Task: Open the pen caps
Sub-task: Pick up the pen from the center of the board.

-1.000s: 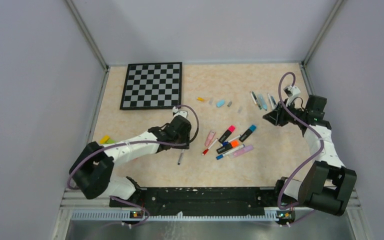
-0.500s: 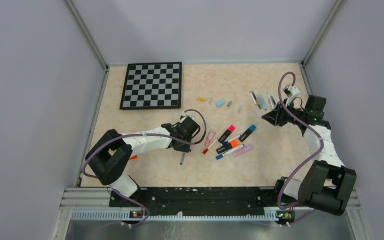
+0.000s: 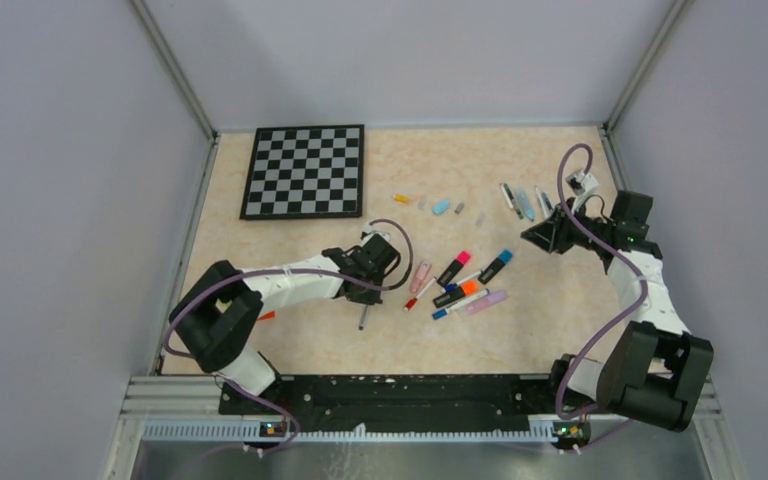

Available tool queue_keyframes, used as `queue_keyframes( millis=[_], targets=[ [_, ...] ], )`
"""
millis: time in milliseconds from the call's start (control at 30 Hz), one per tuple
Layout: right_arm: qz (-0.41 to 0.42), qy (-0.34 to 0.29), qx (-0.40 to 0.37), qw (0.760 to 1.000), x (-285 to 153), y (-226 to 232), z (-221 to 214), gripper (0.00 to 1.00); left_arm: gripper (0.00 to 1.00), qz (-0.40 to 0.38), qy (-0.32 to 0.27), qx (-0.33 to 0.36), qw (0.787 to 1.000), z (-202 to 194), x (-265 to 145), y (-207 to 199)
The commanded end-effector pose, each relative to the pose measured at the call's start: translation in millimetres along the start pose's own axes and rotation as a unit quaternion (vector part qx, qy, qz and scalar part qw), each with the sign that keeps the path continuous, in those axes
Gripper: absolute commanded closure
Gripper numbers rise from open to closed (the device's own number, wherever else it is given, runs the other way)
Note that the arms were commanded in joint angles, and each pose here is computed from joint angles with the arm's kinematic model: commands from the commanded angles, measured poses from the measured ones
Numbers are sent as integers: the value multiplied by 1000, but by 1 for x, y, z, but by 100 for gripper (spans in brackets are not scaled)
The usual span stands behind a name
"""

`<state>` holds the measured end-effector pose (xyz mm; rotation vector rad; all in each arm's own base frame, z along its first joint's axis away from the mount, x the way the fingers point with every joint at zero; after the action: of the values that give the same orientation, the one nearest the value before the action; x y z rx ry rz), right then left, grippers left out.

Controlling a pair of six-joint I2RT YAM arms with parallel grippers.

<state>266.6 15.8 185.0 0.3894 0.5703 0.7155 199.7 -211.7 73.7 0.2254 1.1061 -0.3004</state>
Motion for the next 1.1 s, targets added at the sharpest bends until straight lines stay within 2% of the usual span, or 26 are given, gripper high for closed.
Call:
queue_keyframes(
  millis=[0,167,300,467,567,800,1067],
  targets=[
    [55,-5,-29,998,3,15,4,73,100,-51,-60,-6,997,15,-23,-7],
    [120,20,-49,991,20,38,-9,72,100,-147,-162,-12,976,34,-57,-20],
    [187,45,-68,979,35,63,-23,70,100,-244,-255,-25,935,51,-91,-34],
    [251,56,-81,963,40,83,-33,63,100,-344,-353,-41,869,65,-123,-48],
    [281,61,-86,954,41,94,-37,58,100,-378,-370,-49,847,72,-131,-56],
    [314,65,-86,943,41,105,-40,52,100,-433,-385,-57,813,91,-140,-74],
    [333,66,-84,937,40,112,-39,51,100,-448,-396,-48,800,104,-139,-97]
  ],
)
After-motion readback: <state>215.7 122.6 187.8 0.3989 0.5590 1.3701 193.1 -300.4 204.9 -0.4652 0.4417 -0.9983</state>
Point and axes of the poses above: each gripper's point midway between its finger pads, its own x axis out along the fingers, its own y axis along the line the jaws close on, z = x × y, the point moved 6 cm from there along -x, back along the fingers, and after that the axes turned 9 degrees about x, right-handed, at the moved point
